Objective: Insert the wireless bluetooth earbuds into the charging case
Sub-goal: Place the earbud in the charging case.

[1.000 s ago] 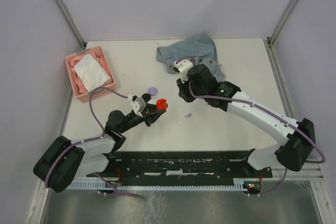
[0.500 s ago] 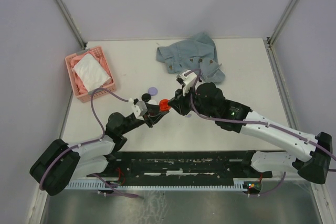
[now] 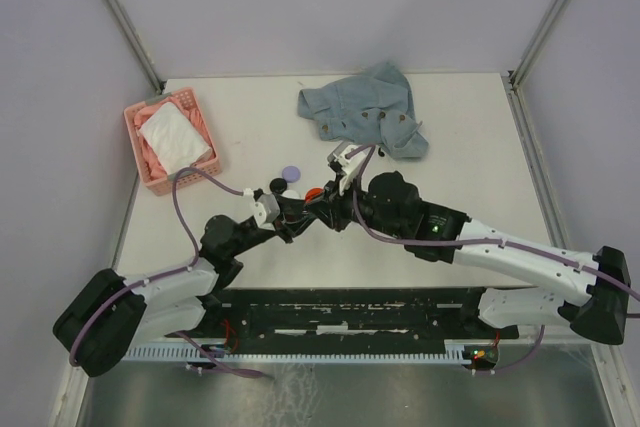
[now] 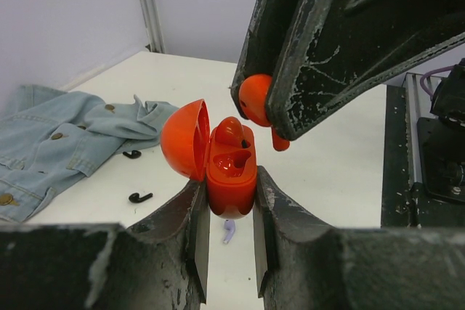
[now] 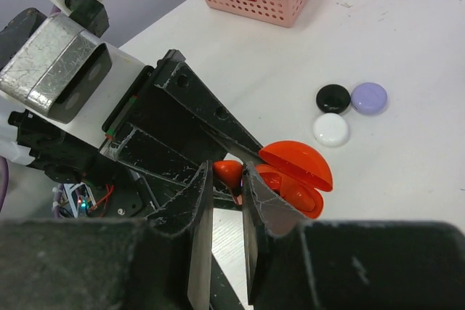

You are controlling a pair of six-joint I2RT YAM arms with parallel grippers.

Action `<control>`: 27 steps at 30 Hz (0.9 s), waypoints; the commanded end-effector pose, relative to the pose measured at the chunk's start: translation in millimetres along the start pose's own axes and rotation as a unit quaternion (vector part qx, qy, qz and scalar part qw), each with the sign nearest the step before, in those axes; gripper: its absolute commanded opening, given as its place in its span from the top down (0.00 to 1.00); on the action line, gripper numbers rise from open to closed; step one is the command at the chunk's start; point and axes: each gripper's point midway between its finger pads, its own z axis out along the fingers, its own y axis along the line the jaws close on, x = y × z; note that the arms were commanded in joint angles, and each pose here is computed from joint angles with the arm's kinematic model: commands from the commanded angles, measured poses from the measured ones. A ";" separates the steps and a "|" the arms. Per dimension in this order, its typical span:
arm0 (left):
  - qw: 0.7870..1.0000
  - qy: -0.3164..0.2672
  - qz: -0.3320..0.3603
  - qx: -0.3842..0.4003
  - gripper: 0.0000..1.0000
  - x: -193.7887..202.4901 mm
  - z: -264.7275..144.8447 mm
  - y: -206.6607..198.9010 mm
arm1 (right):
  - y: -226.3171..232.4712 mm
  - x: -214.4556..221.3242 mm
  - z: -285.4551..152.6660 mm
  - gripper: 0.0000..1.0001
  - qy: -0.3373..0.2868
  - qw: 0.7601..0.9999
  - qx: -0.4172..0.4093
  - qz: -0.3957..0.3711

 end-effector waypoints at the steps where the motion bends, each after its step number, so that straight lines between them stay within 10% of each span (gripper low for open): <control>1: 0.998 -0.040 0.041 -0.009 0.97 -28.4 6.6 6.2 | -1.1 -11.7 4.4 0.88 -0.029 0.999 0.012 -0.003; 27: 0.999 -0.033 0.017 0.005 0.97 -24.1 8.6 0.7 | -14.7 -1.0 7.1 0.87 -0.037 0.998 0.041 -0.017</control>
